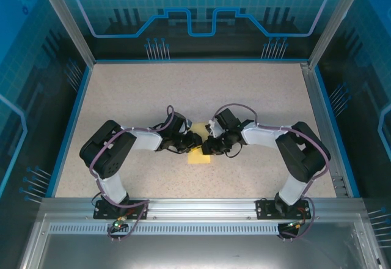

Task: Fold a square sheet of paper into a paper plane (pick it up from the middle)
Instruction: Fold the triangle a second time at the center of the table.

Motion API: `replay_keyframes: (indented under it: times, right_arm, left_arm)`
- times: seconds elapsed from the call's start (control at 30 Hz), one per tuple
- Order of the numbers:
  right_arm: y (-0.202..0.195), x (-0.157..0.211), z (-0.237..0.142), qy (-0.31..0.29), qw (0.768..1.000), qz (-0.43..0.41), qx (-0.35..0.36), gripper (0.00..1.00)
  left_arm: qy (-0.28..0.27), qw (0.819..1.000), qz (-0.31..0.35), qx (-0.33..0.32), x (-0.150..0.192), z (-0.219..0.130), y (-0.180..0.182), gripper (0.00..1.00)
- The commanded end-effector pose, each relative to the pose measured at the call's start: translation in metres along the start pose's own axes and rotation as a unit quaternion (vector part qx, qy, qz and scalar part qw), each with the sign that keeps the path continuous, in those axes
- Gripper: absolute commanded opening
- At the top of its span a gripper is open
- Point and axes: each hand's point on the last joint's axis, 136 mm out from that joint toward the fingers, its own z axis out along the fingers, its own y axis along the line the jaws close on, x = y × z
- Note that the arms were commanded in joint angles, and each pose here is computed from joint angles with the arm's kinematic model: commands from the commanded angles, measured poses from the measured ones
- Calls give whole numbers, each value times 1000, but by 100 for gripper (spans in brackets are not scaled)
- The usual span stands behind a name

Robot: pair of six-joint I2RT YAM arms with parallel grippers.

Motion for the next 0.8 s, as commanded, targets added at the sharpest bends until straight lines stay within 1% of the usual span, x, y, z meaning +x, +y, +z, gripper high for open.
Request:
replay_keyframes:
  times: [0.0, 0.1, 0.27, 0.33, 0.47, 0.53, 0.63, 0.77]
  right_arm:
    - [-22, 9, 9, 14, 999, 31, 17, 20]
    - [-40, 25, 16, 37, 998, 51, 26, 18]
    - [-54, 42, 23, 54, 996, 65, 32, 18]
    - [-57, 44, 23, 55, 996, 68, 37, 18]
    - [-55, 42, 23, 48, 996, 68, 35, 17]
    - [-55, 40, 22, 46, 996, 68, 35, 17]
    - [-54, 38, 22, 43, 996, 68, 36, 17]
    - [-55, 38, 23, 41, 996, 70, 36, 16]
  left_arm:
    - [12, 999, -11, -46, 10, -1, 23, 27]
    - [10, 999, -5, -41, 9, -3, 17, 28]
    - [2, 1000, 6, -25, 3, -8, 2, 30]
    - [-1, 1000, 12, -12, 2, -12, -6, 33]
    - [-8, 1000, 25, 9, 2, -23, -23, 33]
    - [-11, 999, 27, 17, 4, -29, -27, 32]
    - [-10, 999, 22, 28, 7, -32, -30, 26]
    - [-1, 1000, 11, 27, 12, -26, -27, 20]
